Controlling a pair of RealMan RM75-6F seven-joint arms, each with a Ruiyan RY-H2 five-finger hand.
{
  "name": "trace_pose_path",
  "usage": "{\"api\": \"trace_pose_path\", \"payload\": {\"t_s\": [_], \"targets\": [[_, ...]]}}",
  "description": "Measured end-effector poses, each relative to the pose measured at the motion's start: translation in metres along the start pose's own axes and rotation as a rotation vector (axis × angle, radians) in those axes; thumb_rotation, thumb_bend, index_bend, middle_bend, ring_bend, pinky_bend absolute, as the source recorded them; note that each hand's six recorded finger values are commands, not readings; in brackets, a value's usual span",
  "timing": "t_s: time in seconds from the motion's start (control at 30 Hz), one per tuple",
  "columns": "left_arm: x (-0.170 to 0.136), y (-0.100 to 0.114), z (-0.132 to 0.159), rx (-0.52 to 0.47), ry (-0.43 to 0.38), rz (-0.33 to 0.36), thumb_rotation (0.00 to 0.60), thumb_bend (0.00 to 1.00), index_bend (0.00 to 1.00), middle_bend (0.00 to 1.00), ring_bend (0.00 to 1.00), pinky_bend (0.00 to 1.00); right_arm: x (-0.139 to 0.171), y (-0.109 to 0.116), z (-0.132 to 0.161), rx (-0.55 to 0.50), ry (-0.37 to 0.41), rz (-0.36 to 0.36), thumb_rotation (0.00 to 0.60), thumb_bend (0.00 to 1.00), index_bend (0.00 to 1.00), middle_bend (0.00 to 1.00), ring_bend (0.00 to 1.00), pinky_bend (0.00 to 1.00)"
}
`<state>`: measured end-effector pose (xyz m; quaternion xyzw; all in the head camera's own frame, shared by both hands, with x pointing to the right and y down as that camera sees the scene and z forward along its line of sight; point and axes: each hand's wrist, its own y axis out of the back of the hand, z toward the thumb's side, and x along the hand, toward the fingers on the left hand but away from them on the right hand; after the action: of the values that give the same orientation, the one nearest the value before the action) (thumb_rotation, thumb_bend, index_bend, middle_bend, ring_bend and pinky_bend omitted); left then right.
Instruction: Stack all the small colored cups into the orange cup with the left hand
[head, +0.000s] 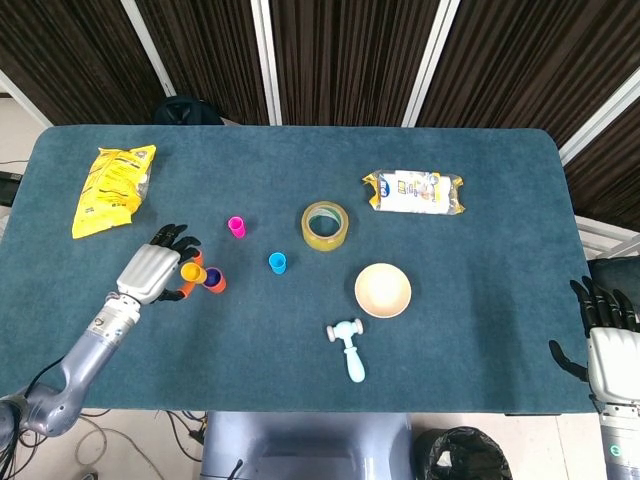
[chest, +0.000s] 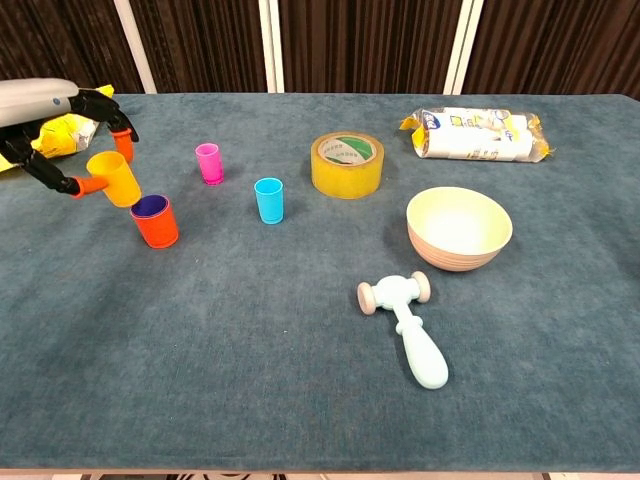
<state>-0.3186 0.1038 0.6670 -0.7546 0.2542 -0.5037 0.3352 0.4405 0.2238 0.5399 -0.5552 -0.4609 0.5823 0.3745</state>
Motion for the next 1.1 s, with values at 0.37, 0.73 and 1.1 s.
{"api": "trace_pose_path", "payload": {"t_s": [0.37,0.73,1.1], "targets": [[0.009,-0.007,0.008,-0.018,-0.032,0.004,0.600,0.36,0.41,0.21,0.00,0.00,0.000,-0.001,-0.001,0.000,-0.001,0.005,0.600,0.32,0.09,0.08,0.13,0.08],[0.014,-0.013,0.010,-0.014,-0.041,-0.015,0.600,0.33,0.32,0.20,0.00,0.00,-0.001,-0.002,-0.001,0.002,-0.004,0.009,0.600,0.32,0.09,0.08,0.13,0.08],[0.015,-0.013,0.010,0.005,-0.036,-0.046,0.600,0.27,0.16,0.18,0.00,0.00,-0.001,-0.002,-0.002,-0.003,-0.007,0.009,0.600,0.32,0.09,0.08,0.13,0.08]]}}
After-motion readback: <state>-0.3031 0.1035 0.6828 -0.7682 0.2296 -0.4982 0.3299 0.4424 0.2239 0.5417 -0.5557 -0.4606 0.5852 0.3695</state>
